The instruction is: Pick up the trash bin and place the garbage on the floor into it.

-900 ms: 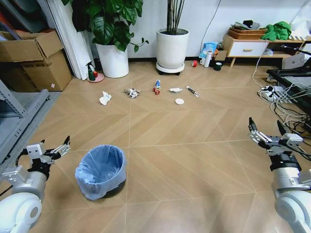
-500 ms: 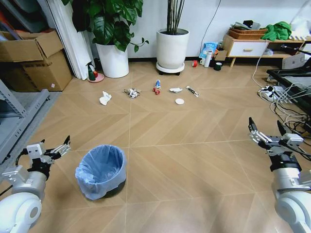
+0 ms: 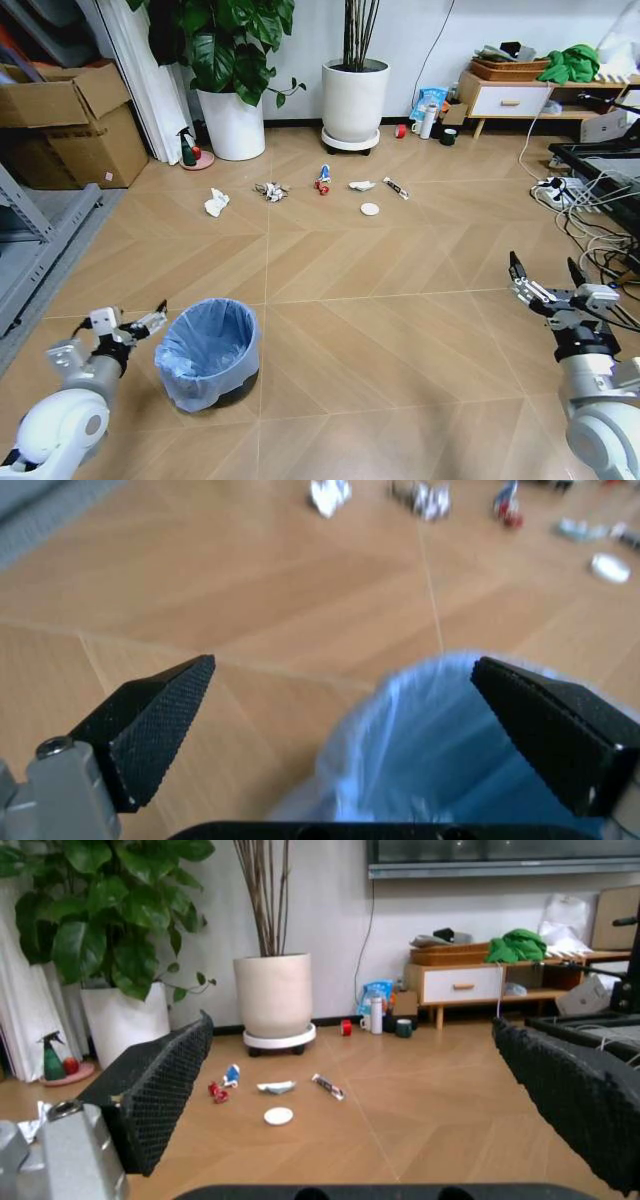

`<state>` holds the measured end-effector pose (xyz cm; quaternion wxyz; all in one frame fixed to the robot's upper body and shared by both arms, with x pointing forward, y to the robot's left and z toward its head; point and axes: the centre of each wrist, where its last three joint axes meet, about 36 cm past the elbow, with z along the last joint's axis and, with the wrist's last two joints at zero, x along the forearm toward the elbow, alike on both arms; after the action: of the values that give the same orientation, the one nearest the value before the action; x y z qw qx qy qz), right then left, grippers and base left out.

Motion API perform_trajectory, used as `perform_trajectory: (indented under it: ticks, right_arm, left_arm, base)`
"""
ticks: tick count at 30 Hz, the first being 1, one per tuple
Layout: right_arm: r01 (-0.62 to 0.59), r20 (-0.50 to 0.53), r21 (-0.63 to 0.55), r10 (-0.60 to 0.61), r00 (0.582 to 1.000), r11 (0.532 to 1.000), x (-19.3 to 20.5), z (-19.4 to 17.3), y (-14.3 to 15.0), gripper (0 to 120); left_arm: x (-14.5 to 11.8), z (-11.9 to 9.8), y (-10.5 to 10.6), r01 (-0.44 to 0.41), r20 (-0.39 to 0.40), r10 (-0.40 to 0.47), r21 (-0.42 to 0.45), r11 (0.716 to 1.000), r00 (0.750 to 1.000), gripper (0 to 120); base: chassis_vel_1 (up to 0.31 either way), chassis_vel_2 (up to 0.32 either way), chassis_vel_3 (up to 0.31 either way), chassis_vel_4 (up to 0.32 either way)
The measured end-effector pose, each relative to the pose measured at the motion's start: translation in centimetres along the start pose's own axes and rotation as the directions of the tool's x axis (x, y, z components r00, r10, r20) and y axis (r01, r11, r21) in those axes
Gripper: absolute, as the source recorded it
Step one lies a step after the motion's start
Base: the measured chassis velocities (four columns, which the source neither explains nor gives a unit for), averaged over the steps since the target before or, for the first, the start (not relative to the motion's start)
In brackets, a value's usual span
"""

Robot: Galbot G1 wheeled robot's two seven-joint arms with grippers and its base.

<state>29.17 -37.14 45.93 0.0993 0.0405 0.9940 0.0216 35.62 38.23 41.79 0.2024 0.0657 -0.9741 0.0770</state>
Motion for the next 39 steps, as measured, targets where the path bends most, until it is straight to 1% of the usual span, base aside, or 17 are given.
perform_trajectory:
  ticks: [4, 12, 13, 14, 16, 18, 19, 23, 24, 26, 27, 29, 33, 34, 36, 37, 39]
  right_arm:
    - [-0.003, -0.005, 0.003, 0.003, 1.000, 1.000, 0.1, 0.2, 0.0, 100]
    - [-0.002, -0.011, 0.003, 0.002, 1.000, 1.000, 0.1, 0.5, 0.0, 100]
    - [-0.003, -0.012, 0.001, 0.003, 1.000, 1.000, 0.1, 0.6, 0.0, 100]
    - [-0.003, -0.012, 0.001, 0.003, 1.000, 1.000, 0.1, 0.6, 0.0, 100]
    - [-0.004, -0.015, -0.001, 0.004, 1.000, 1.000, 0.1, 0.7, 0.0, 100]
    - [-0.005, -0.016, -0.001, 0.005, 1.000, 1.000, 0.1, 0.8, 0.1, 100]
    - [-0.005, -0.016, -0.001, 0.005, 1.000, 1.000, 0.1, 0.8, 0.1, 100]
    - [-0.006, -0.014, -0.003, 0.006, 1.000, 1.000, 0.0, 0.8, 0.1, 100]
    - [-0.006, -0.014, -0.003, 0.006, 1.000, 1.000, 0.0, 0.8, 0.1, 100]
    - [-0.008, -0.015, -0.002, 0.007, 1.000, 1.000, 0.0, 0.8, 0.2, 100]
    - [-0.008, -0.015, 0.003, 0.008, 1.000, 1.000, 0.0, 0.9, 0.1, 100]
    - [-0.008, -0.015, 0.005, 0.008, 1.000, 1.000, 0.1, 0.9, 0.1, 100]
    - [-0.010, -0.009, 0.013, 0.010, 1.000, 1.000, 0.0, 0.9, 0.1, 100]
    - [-0.010, -0.009, 0.013, 0.010, 1.000, 1.000, 0.0, 0.9, 0.1, 100]
    - [-0.018, -0.004, 0.032, 0.018, 1.000, 0.999, 0.0, 0.8, 0.1, 100]
    - [-0.018, -0.004, 0.032, 0.018, 1.000, 0.999, 0.0, 0.8, 0.1, 100]
    - [-0.017, -0.003, 0.041, 0.017, 1.000, 0.999, 0.2, 0.7, 0.2, 100]
  left_arm:
    - [-1.1, 1.6, -0.2, 0.005, -0.076, -0.007, -0.025, 1.000, 0.997, 100]
    - [-2.6, 3.0, 0.7, 0.029, -0.131, -0.035, -0.050, 0.998, 0.991, 100]
    - [-2.9, 3.1, 0.9, 0.029, -0.136, -0.035, -0.051, 0.998, 0.990, 93]
    - [-2.9, 3.1, 0.9, 0.029, -0.136, -0.035, -0.051, 0.998, 0.990, 93]
    - [-3.1, 3.3, 1.0, 0.018, -0.143, -0.026, -0.052, 0.998, 0.989, 87]
    - [-3.3, 3.4, 1.0, 0.002, -0.150, -0.010, -0.054, 0.999, 0.989, 77]
    - [-3.3, 3.4, 1.0, 0.002, -0.150, -0.010, -0.054, 0.999, 0.989, 77]
    - [-3.4, 3.5, 1.1, -0.028, -0.155, 0.020, -0.047, 0.998, 0.988, 58]
    - [-3.4, 3.5, 1.1, -0.028, -0.155, 0.020, -0.047, 0.998, 0.988, 58]
    - [-3.4, 3.4, 1.2, -0.035, -0.155, 0.027, -0.046, 0.998, 0.987, 51]
    - [-3.4, 3.4, 1.4, -0.039, -0.155, 0.032, -0.046, 0.998, 0.987, 44]
    - [-3.4, 3.3, 1.5, -0.040, -0.154, 0.033, -0.046, 0.998, 0.988, 41]
    - [-3.2, 3.2, 1.7, -0.043, -0.152, 0.036, -0.044, 0.998, 0.988, 21]
    - [-3.2, 3.2, 1.7, -0.043, -0.152, 0.036, -0.044, 0.998, 0.988, 21]
    - [-3.1, 3.1, 1.8, -0.046, -0.152, 0.038, -0.048, 0.998, 0.988, 11]
    - [-3.1, 3.1, 1.8, -0.046, -0.152, 0.038, -0.048, 0.998, 0.988, 11]
    - [-3.0, 3.0, 1.7, -0.049, -0.150, 0.041, -0.048, 0.998, 0.988, 2]
  base:
    - [0.000, 0.000, 0.000, 0.000]
    - [0.000, 0.000, 0.000, 0.000]
    - [0.000, 0.000, 0.000, 0.000]
    - [0.000, 0.000, 0.000, 0.000]
    - [0.000, 0.000, 0.000, 0.000]
    - [0.000, 0.000, 0.000, 0.000]
    - [0.000, 0.000, 0.000, 0.000]
    - [0.000, 0.000, 0.000, 0.000]
    - [0.000, 0.000, 0.000, 0.000]
    - [0.000, 0.000, 0.000, 0.000]
    - [0.000, 0.000, 0.000, 0.000]
    - [0.000, 0.000, 0.000, 0.000]
    - [0.000, 0.000, 0.000, 0.000]
    - [0.000, 0.000, 0.000, 0.000]
    - [0.000, 0.000, 0.000, 0.000]
    - [0.000, 0.000, 0.000, 0.000]
    - [0.000, 0.000, 0.000, 0.000]
